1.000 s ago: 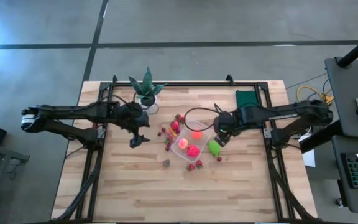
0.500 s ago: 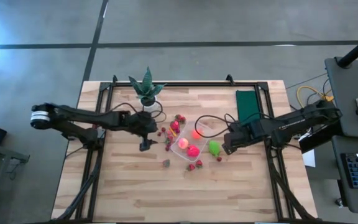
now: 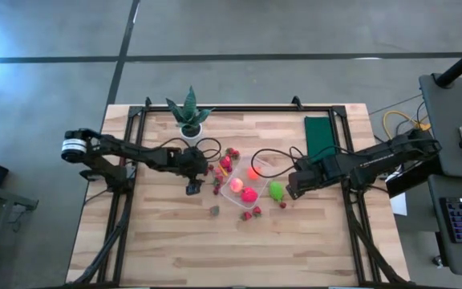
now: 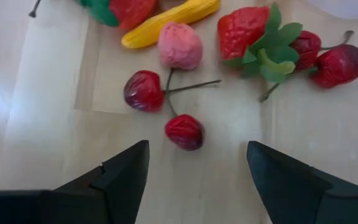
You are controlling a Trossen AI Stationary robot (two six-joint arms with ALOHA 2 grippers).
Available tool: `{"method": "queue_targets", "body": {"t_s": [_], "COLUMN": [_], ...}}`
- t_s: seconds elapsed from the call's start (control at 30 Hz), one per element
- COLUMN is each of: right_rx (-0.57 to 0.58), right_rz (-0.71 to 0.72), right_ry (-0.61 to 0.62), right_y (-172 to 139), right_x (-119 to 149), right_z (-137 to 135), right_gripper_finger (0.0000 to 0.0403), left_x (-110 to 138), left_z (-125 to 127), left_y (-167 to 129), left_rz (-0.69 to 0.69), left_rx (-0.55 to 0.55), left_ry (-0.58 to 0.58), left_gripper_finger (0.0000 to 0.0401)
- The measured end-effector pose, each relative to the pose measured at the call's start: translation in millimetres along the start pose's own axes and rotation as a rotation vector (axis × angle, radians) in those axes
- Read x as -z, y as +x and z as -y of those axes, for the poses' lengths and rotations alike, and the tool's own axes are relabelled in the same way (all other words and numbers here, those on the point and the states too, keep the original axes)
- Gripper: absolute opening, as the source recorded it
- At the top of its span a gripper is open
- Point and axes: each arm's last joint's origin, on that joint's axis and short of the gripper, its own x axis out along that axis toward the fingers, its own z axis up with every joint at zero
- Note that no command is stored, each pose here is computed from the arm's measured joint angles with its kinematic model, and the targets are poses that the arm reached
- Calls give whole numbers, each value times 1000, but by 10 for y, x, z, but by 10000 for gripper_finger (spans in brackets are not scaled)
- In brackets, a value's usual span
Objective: Pick and placing Produce into tupperware
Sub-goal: Put the red cherry into the container
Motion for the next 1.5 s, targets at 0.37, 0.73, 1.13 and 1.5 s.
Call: {"method": "queue_targets", "body": {"t_s": [0.37, 0.73, 1.13, 1.5], "right_rx": [2, -10, -16, -17], "right_rz": [0, 7, 17, 25], "right_ry": [0, 10, 12, 14], "right_y": [15, 18, 18, 18], "right_x": [3, -1, -6, -9], "right_z": [4, -8, -16, -18], "right_gripper_finger": [281, 280, 278, 276], "left_x": [-16, -29, -35, -134], "left_z": [2, 4, 9, -15], "left_y": [36, 111, 127, -32], "left_rz": [17, 34, 25, 67], "left_rx": [1, 2, 9, -11], "left_ry": [-2, -4, -3, -9], "left_gripper_finger": [203, 157, 105, 59]}}
